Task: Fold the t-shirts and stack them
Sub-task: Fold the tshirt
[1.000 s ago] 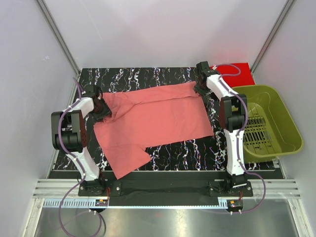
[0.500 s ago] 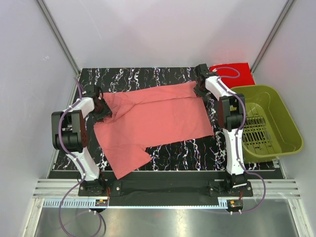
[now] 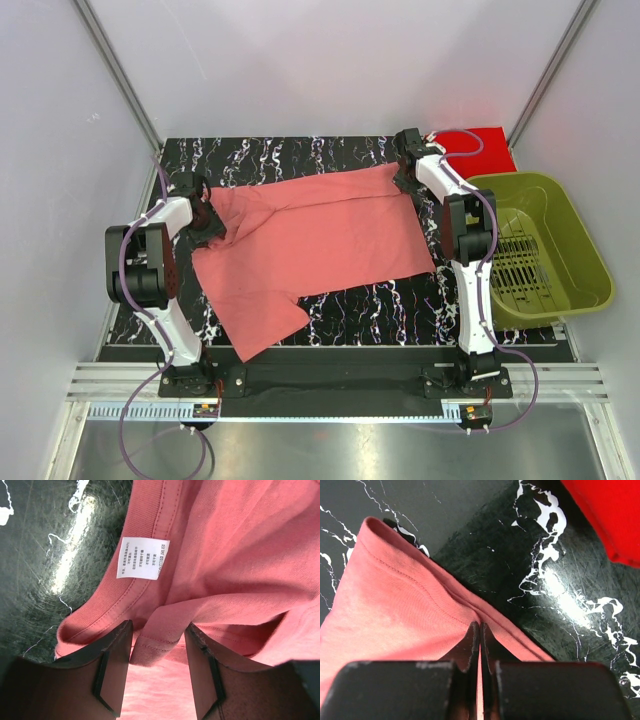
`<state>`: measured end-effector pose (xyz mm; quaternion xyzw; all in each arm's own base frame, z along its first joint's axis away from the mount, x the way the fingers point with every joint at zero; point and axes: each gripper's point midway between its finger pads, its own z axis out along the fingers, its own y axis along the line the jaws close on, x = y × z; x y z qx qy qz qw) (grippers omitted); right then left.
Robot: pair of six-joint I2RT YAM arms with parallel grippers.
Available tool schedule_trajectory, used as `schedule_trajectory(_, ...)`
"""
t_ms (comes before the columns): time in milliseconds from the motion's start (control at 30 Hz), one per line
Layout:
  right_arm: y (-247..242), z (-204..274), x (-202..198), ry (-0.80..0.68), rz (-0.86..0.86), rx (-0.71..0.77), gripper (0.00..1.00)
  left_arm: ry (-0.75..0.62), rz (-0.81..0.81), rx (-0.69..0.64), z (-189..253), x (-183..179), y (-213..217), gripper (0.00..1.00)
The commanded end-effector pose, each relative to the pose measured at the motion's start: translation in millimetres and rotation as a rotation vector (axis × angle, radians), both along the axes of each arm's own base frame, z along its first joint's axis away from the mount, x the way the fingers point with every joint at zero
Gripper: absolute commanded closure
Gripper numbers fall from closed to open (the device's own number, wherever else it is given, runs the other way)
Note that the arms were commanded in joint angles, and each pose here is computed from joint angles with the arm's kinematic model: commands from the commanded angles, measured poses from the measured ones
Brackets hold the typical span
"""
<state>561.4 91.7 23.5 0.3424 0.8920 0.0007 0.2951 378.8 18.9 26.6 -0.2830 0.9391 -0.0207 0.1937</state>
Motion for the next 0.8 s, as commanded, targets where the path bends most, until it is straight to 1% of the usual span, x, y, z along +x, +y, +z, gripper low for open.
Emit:
schedule_trajectory(0,-12.1,29.0,13.0,-0.076,0.0,-0.054,0.99,-0.026,0.006,0.057,11.0,7.2,10.2,0.5)
schedule_trajectory(33,-11.9,27.9,12.8,-0.071,0.003,-0.056,0.98,-0.018,0.008,0.072,9.6,6.0,12.3,0.49)
schedule_trajectory(133,-14.7,24.3,13.4,-0.069,0.01,-0.076,1.0,-0.002,0.012,0.09,7.4,4.3,15.8,0.49)
schedule_trajectory(367,-22.1,28.0,14.9,-0.104,0.011,-0.118,1.0,0.006,0.017,0.099,5.1,3.3,17.6,0.49)
schedule_trajectory(433,-18.7,24.7,16.4,-0.108,0.024,-0.104,1.0,-0.002,0.005,0.081,6.8,4.6,11.8,0.49)
schedule_trajectory(500,-17.4,19.6,16.2,-0.098,0.031,-0.106,1.0,-0.043,-0.017,0.057,16.7,9.1,2.8,0.5)
schedule_trajectory(533,-18.9,14.5,15.1,-0.08,0.033,-0.112,1.0,-0.066,-0.061,0.013,22.6,11.4,-11.1,0.49)
schedule_trajectory(600,-20.7,11.2,13.7,-0.064,0.034,-0.125,0.96,-0.129,-0.115,-0.036,45.1,14.7,-26.9,0.46)
schedule_trajectory(633,-22.7,13.3,12.6,-0.062,0.034,-0.136,0.87,-0.157,-0.148,-0.078,55.0,15.3,-37.9,0.46)
schedule_trajectory(667,-23.6,16.2,12.3,-0.064,0.034,-0.141,0.84,-0.195,-0.156,-0.084,71.2,14.8,-41.5,0.45)
schedule_trajectory(700,-24.8,19.6,11.6,-0.068,0.03,-0.146,0.8,-0.2,-0.155,-0.079,77.7,12.6,-41.8,0.45)
schedule_trajectory(767,-24.9,36.9,10.9,-0.094,0.027,-0.145,0.72,-0.217,-0.114,0.038,94.3,12.0,-26.9,0.43)
